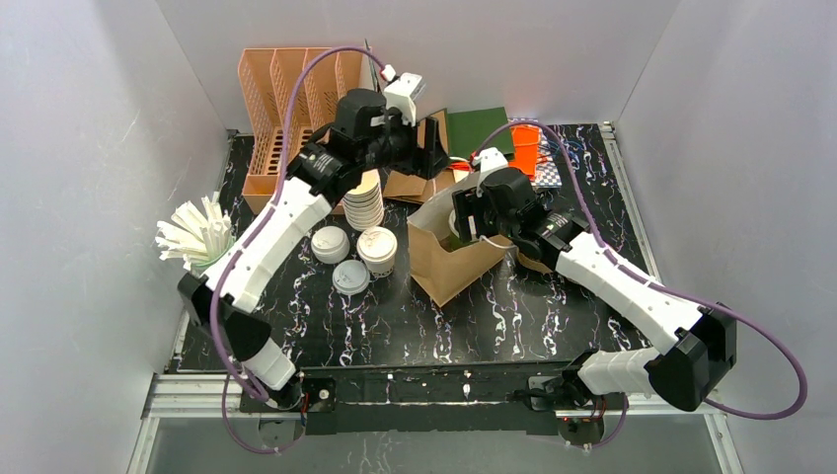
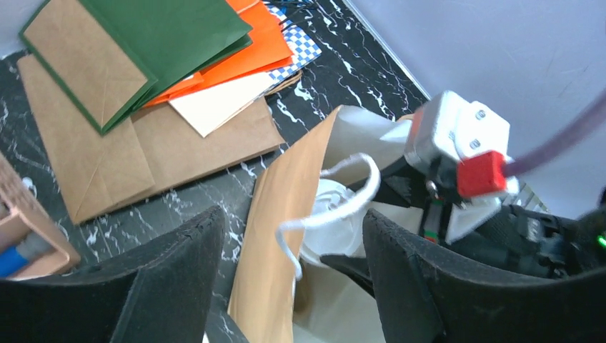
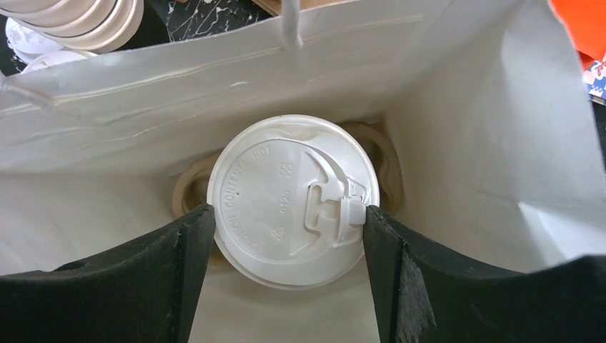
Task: Pack the takeout coffee
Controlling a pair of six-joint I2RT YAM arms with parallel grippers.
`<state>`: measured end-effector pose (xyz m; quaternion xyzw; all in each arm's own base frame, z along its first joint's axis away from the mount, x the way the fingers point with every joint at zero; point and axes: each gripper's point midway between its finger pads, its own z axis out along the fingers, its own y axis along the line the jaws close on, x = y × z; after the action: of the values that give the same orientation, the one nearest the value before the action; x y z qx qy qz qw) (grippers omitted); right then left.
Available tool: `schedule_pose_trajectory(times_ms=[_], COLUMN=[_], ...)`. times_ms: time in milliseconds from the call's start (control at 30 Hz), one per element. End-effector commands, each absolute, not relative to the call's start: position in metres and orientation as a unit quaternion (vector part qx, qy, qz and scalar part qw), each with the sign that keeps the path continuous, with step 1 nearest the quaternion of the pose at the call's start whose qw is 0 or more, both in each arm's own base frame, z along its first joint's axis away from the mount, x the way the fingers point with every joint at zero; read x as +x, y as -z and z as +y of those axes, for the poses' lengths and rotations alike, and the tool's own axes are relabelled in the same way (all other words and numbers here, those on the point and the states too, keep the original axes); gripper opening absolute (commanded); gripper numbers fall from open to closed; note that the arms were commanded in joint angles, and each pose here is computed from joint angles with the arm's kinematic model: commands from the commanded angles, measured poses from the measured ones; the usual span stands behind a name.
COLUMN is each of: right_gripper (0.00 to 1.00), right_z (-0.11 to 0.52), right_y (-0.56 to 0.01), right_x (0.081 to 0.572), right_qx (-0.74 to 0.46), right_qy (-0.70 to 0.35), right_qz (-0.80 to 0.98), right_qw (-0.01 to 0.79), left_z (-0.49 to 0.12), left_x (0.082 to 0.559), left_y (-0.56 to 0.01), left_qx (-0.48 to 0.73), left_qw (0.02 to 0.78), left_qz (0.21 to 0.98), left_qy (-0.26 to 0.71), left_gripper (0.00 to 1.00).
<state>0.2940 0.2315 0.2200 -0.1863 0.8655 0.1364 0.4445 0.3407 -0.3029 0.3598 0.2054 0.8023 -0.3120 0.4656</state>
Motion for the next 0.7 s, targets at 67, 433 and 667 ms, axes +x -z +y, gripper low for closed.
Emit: schedule_pose_trajectory(times_ms=[67, 433, 667], right_gripper=[0.09, 0.09, 0.09], right_z=[0.227, 0.230, 0.229], right_y=[-0.257, -0.274, -0.279], right_x=[0.299, 0.305, 0.306], right_qx=[-0.174, -0.179, -0.179], right_qy=[-0.136, -0.137, -0.134], right_qz=[0.851, 0.840, 0.837], right_qw=[0.477, 0.494, 0.500], left_z=[-0.325, -0.318, -0.322], left_x=[0.365, 0.370, 0.373], left_y=[-0.359, -0.407, -0.398], left_qx=[0.263, 0.296, 0.315], left_qw=[0.454, 0.510, 0.506], left_qz=[0.781, 0.735, 0.727], left_qy=[0.339, 0.335, 0.341], left_gripper=[0.61, 0.53, 0.60])
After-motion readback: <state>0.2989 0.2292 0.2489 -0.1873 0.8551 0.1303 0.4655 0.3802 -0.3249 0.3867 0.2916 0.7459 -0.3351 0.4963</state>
